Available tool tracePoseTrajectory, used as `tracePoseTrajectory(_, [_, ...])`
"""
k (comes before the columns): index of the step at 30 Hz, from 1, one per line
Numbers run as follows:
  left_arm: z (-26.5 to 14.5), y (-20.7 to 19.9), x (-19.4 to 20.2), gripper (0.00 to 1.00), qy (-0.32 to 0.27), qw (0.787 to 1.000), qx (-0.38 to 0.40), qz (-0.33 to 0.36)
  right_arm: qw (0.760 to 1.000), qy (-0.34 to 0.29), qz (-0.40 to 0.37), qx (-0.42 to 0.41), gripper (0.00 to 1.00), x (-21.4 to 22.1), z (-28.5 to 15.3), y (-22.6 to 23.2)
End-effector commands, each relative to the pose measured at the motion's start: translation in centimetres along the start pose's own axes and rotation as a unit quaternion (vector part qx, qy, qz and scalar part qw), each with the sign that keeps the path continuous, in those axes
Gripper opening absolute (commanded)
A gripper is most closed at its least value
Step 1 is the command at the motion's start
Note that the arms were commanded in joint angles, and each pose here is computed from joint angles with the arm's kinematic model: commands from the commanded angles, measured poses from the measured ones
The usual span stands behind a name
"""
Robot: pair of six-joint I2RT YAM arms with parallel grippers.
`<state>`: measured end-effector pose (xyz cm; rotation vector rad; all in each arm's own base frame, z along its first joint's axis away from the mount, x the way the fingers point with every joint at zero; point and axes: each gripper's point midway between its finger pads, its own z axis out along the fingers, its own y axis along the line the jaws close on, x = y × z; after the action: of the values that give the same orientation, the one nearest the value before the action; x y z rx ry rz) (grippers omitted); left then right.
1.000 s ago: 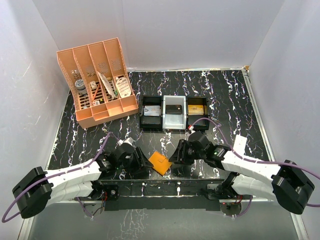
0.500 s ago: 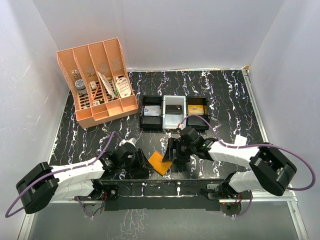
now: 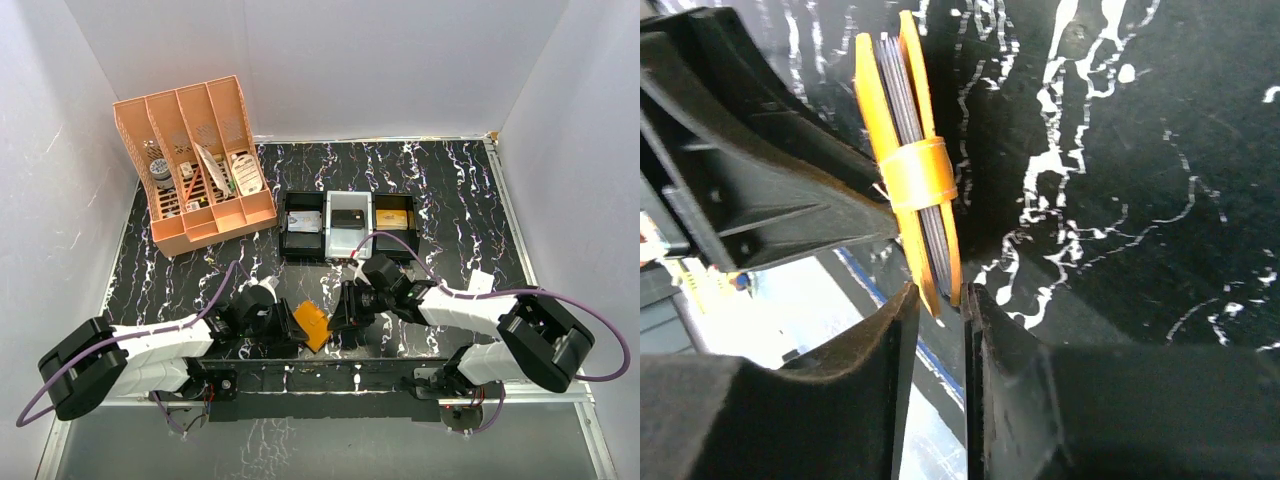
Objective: Take the credit cards out of the card holder
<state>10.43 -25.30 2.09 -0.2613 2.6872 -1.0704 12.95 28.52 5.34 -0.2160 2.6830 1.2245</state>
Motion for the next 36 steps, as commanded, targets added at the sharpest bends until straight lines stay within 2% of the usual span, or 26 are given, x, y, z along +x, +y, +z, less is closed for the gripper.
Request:
tracePoseTrajectory(1, [-0.5,0.5,0.2,0.3,0.004,0.999,-0.014,0.033,0.994,-0.046,0.006,-0.097,0.17,-1.8,-1.0,4.4])
tracePoseTrajectory(4, [-0.8,0.1,0.1,0.35,0.0,0.999,-0.005,0.035,0.993,-0.053,0.011,-0.103,0.09,-1.8,-1.4,4.7])
tracePoseTrajectory(7, [-1.6,-0.2,-0.7,0.51,-0.022,0.999,-0.01,0.036,0.995,-0.083,0.006,-0.062,0.07,-2.7,-2.1,3.8])
tracePoseTrajectory(11, [-3.3,-1.3,-2.2,0.55,-0.064,0.997,0.0,0.042,0.988,-0.148,0.012,-0.028,0.0,-4.0,-3.9,2.8])
tracePoseTrajectory(13, [-4.0,-1.3,-2.6,0.6,-0.079,0.996,-0.003,0.04,0.984,-0.176,0.012,-0.011,0.0,-4.5,-5.0,2.4])
tracePoseTrajectory(17, [-5.5,-1.1,-3.4,0.63,-0.106,0.994,-0.016,0.038,0.973,-0.222,-0.004,0.058,0.0,-6.0,-7.7,1.4])
tracePoseTrajectory(23, [-7.8,0.4,-4.8,0.65,-0.151,0.986,-0.065,0.035,0.959,-0.269,-0.065,0.063,0.0,-7.8,-10.5,3.2])
tracePoseTrajectory(27, [-9.8,1.3,-6.2,0.65,-0.193,0.976,-0.1,0.019,0.962,-0.23,-0.102,0.103,0.0,-8.0,-10.0,2.9])
tracePoseTrajectory(33, [-14.0,1.6,-8.5,0.63,-0.266,0.955,-0.129,0.02,0.967,-0.16,-0.174,0.091,0.0,-6.8,-7.8,3.6])
tracePoseTrajectory(36, [-15.0,1.6,-8.8,0.65,-0.277,0.951,-0.136,0.024,0.967,-0.156,-0.154,0.129,0.02,-6.4,-7.7,1.7])
